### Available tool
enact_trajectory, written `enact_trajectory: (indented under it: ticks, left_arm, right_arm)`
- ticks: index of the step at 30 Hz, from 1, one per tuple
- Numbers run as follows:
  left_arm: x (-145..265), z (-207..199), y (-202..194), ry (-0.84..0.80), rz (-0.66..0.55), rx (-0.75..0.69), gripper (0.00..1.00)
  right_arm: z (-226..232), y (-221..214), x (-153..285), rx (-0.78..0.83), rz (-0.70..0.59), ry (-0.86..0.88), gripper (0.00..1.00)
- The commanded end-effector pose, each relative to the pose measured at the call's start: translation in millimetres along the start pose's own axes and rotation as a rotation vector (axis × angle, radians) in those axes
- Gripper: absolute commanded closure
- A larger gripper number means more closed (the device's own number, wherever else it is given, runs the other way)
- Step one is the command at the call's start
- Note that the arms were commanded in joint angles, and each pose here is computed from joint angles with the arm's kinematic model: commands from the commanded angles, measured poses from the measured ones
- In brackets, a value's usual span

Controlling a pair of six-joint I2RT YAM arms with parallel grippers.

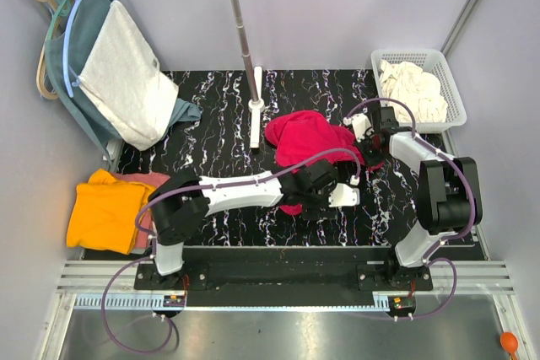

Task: Fold and stack the t-shirts
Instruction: Flatten the tshirt out

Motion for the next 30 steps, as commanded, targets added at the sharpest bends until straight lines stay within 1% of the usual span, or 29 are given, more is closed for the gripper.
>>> enact_trajectory:
  ticks: [1, 9, 16, 22, 25, 26, 28, 29, 30]
  left_arm:
    - [-10.0, 3.7, 8.8, 0.004, -0.022, -0.043, 0.14]
    - [-38.1, 12.6, 25.3, 0.023, -0.052, -0.063, 0.22]
    - [-57.5, 21.2, 36.9, 0.042, -0.065, -0.097, 0.26]
    - [-73.5, 24.7, 34.8, 0.036, -0.066, -0.109, 0.32]
    - [-80.3, 28.1, 29.5, 0.024, -0.059, -0.106, 0.38]
    - [-83.9, 29.4, 25.5, 0.02, -0.051, -0.102, 0.43]
    - [-87.0, 29.5, 22.9, 0.006, -0.049, -0.101, 0.49]
    - [-90.1, 30.9, 18.3, 0.002, -0.039, -0.099, 0.55]
    - [-91.7, 30.0, 15.6, -0.008, -0.034, -0.096, 0.57]
  right_arm:
    - [-13.6, 4.9, 4.8, 0.015, -0.013, -0.035, 1.0]
    - [-7.3, 2.1, 0.7, 0.009, -0.015, -0.004, 1.0]
    - [-4.6, -2.5, 3.6, 0.014, -0.014, -0.003, 1.0]
    - [0.8, -7.2, 5.8, 0.022, -0.013, 0.005, 1.0]
    - [2.2, -8.5, 9.1, 0.024, -0.018, 0.001, 1.0]
    - [1.4, -7.9, 11.9, 0.024, -0.024, -0.005, 1.0]
    - [1.8, -7.7, 15.1, 0.023, -0.03, -0.01, 1.0]
    - [1.9, -6.9, 18.3, 0.024, -0.037, -0.014, 1.0]
    - [2.3, -6.4, 19.9, 0.026, -0.041, -0.016, 1.0]
Point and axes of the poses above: each gripper's point midway between its finger pads, its own x axis back along the fingers, its own z axis along the line the jaws close on, y = z × x, the point moved 2 cm from there along x, back along the fingers, and after that the axes turned 8 degrees about x, right-handed, at the moved point
